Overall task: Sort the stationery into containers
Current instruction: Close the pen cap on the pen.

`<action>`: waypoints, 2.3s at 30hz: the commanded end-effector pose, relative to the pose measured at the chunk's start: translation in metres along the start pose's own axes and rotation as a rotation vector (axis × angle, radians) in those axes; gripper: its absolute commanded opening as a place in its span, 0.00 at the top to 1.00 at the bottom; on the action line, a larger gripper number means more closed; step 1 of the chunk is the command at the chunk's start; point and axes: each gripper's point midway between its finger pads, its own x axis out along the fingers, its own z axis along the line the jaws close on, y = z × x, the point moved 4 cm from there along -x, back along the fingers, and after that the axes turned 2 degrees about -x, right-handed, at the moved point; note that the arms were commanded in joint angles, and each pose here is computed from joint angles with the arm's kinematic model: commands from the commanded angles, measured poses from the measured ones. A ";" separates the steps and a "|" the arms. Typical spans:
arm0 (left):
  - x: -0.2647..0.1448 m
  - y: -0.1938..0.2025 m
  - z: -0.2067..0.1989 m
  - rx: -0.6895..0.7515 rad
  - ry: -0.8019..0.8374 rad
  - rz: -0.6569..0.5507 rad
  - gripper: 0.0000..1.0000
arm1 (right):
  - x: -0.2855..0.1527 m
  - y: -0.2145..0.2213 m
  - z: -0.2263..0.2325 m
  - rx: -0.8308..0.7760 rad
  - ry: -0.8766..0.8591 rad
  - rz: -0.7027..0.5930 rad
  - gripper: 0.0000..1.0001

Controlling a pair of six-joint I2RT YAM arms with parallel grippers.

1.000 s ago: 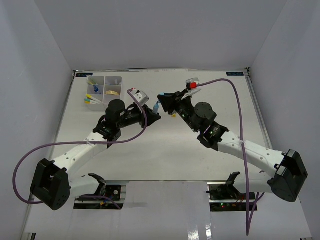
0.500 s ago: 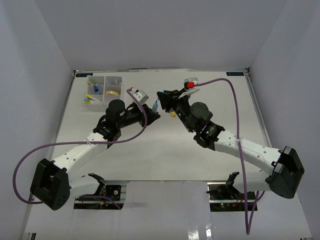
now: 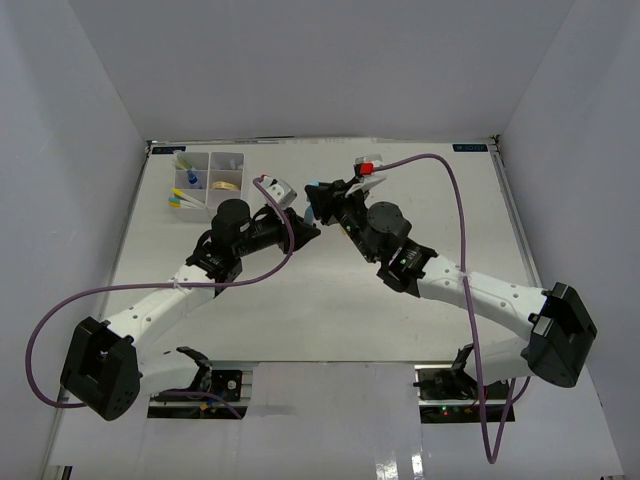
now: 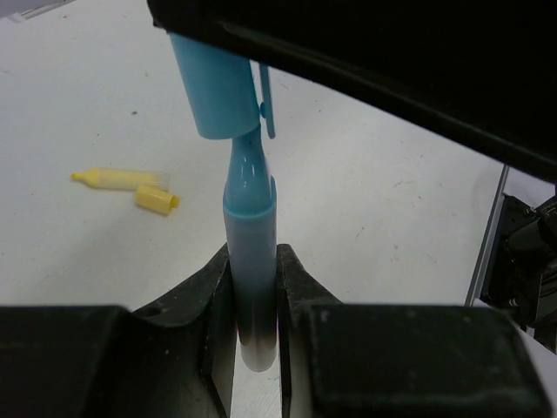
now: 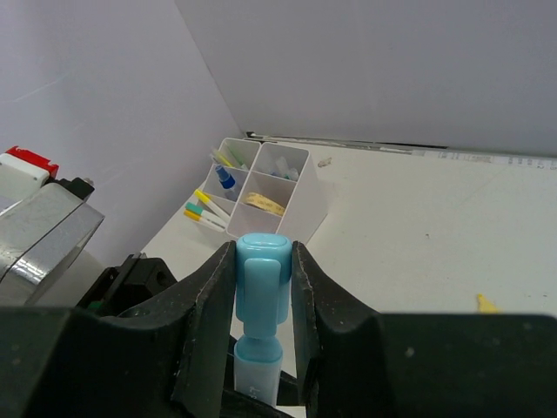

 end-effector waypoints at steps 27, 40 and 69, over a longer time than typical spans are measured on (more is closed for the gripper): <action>-0.007 -0.014 -0.004 -0.006 -0.018 -0.065 1.00 | -0.006 0.001 0.008 0.049 -0.031 -0.043 0.92; -0.010 -0.017 -0.003 -0.025 -0.046 -0.105 1.00 | -0.012 0.020 0.013 0.067 -0.006 -0.013 0.92; -0.033 -0.041 -0.005 0.088 -0.060 -0.239 1.00 | -0.017 0.081 0.021 0.011 -0.007 0.304 0.92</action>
